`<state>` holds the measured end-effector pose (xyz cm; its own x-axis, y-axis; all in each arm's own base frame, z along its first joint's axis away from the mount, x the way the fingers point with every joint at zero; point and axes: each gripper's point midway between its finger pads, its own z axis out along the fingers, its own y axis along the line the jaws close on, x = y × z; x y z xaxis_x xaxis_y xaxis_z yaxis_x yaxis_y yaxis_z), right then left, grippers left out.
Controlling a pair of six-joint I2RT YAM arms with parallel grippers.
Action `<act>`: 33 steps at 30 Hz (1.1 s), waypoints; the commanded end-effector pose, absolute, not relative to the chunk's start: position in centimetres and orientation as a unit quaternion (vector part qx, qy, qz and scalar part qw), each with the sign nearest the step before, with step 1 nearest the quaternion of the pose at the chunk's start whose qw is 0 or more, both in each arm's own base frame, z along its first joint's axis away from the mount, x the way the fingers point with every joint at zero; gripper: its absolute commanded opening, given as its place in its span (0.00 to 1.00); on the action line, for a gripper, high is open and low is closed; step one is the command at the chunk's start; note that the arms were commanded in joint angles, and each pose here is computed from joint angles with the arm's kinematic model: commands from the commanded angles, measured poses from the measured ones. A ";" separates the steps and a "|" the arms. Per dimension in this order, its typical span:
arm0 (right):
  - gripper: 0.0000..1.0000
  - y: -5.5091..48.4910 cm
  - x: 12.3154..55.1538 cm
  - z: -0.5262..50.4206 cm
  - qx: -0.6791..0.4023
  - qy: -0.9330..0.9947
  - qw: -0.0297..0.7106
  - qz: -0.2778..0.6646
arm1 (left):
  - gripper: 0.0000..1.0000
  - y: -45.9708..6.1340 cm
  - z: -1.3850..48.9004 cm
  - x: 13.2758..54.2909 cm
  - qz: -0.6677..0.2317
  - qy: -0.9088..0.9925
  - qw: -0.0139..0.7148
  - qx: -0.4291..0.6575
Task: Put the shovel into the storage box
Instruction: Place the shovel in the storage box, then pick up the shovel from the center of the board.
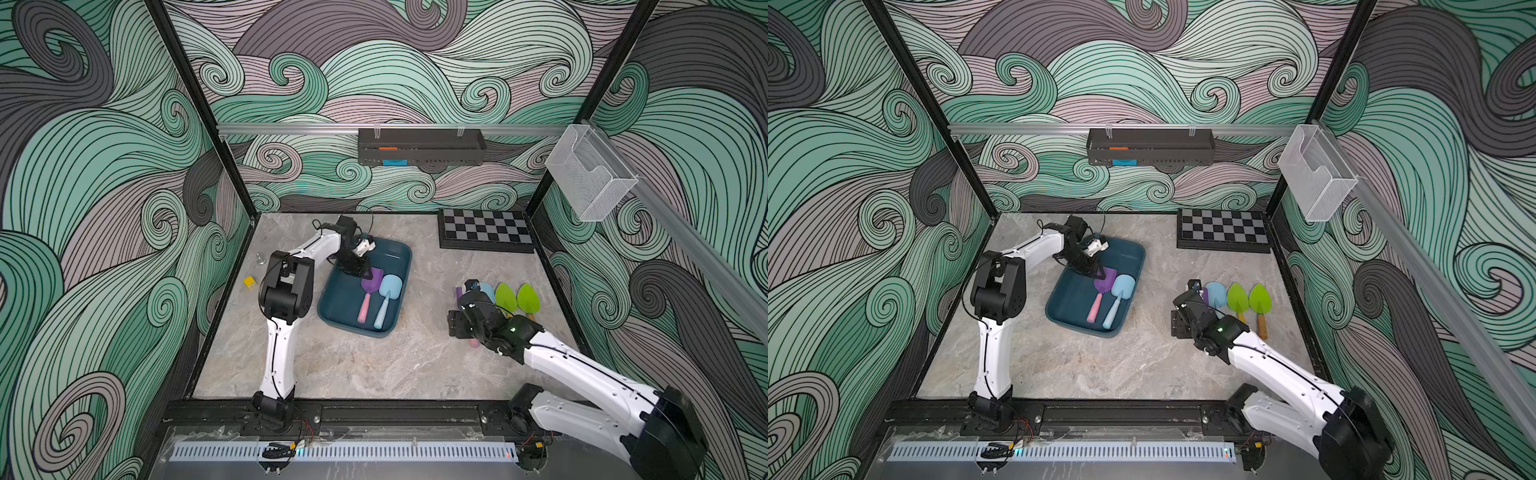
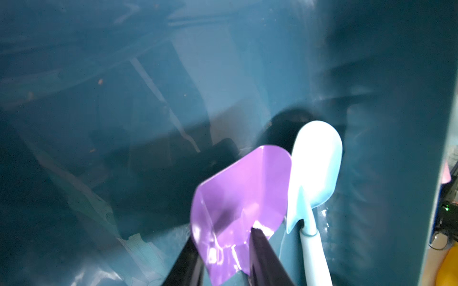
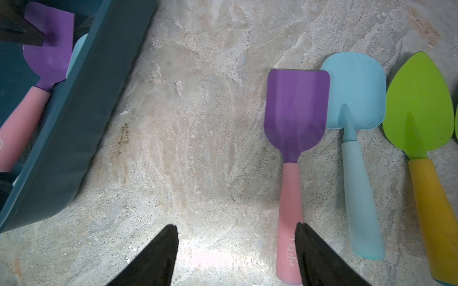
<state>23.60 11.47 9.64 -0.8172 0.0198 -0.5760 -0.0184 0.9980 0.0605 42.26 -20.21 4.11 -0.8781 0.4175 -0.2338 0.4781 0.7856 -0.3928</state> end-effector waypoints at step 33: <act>0.09 7.7 26.1 1.4 0.128 0.979 0.156 0.019 | 0.42 -21.8 21.9 39.5 -0.337 0.863 0.304 0.221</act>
